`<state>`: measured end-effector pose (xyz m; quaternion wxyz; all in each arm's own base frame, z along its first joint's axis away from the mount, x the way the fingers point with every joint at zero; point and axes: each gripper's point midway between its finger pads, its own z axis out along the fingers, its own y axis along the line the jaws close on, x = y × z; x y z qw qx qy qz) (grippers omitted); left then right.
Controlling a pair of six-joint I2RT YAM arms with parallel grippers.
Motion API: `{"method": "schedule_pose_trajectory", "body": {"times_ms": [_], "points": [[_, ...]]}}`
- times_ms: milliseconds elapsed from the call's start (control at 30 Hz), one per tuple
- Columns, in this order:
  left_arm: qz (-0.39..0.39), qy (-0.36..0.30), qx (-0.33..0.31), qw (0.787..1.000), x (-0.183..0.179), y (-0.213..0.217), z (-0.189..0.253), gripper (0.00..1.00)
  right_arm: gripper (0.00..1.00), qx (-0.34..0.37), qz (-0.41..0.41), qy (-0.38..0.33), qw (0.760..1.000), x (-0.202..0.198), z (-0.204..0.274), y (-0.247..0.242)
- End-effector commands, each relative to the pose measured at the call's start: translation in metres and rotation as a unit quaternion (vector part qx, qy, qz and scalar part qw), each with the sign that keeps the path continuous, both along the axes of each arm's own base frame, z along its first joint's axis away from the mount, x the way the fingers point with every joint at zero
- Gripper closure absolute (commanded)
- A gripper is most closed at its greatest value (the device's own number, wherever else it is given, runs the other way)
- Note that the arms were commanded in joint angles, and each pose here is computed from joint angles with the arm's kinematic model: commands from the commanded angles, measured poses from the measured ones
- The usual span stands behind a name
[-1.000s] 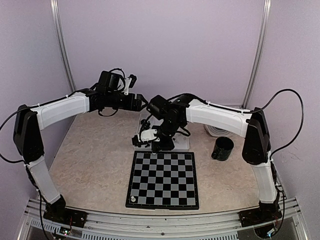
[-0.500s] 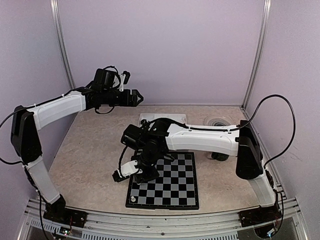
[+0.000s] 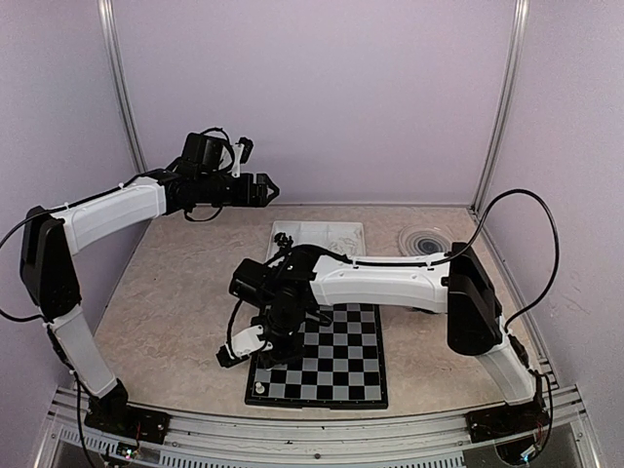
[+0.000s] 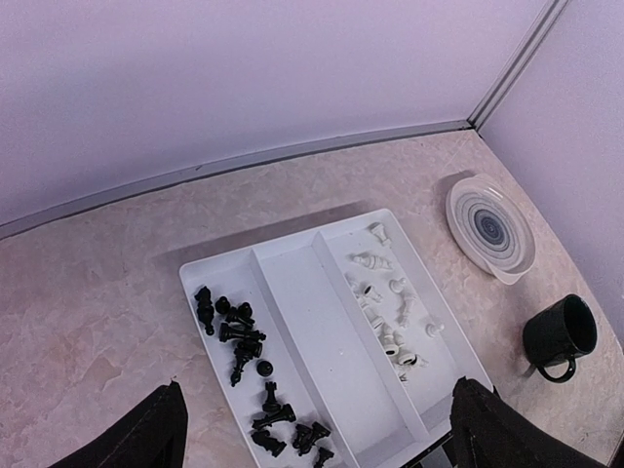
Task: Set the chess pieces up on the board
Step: Place the pawn on the chessboard.
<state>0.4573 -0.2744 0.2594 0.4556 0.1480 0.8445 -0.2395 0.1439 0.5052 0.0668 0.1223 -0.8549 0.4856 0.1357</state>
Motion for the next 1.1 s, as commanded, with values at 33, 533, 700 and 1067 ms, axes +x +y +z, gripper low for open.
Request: {"method": "schedule_pose_trajectory", "body": {"times_ms": [33,533,700,1067], "points": [[0.007,-0.017,-0.005,1.000,-0.001,0.006,0.018,0.07,1.00,0.004,0.016,0.009,1.000,-0.015,-0.006,0.011],[0.006,-0.018,-0.005,1.000,-0.002,0.007,0.023,0.07,0.99,0.008,0.015,-0.004,1.000,-0.014,-0.013,0.018],[0.007,-0.015,-0.005,1.000,-0.002,0.008,0.022,0.08,0.99,0.010,0.016,0.001,1.000,-0.016,-0.013,0.019],[0.007,-0.012,-0.005,1.000,-0.001,0.008,0.021,0.08,0.80,0.015,0.009,-0.011,1.000,-0.011,-0.010,0.022]]}}
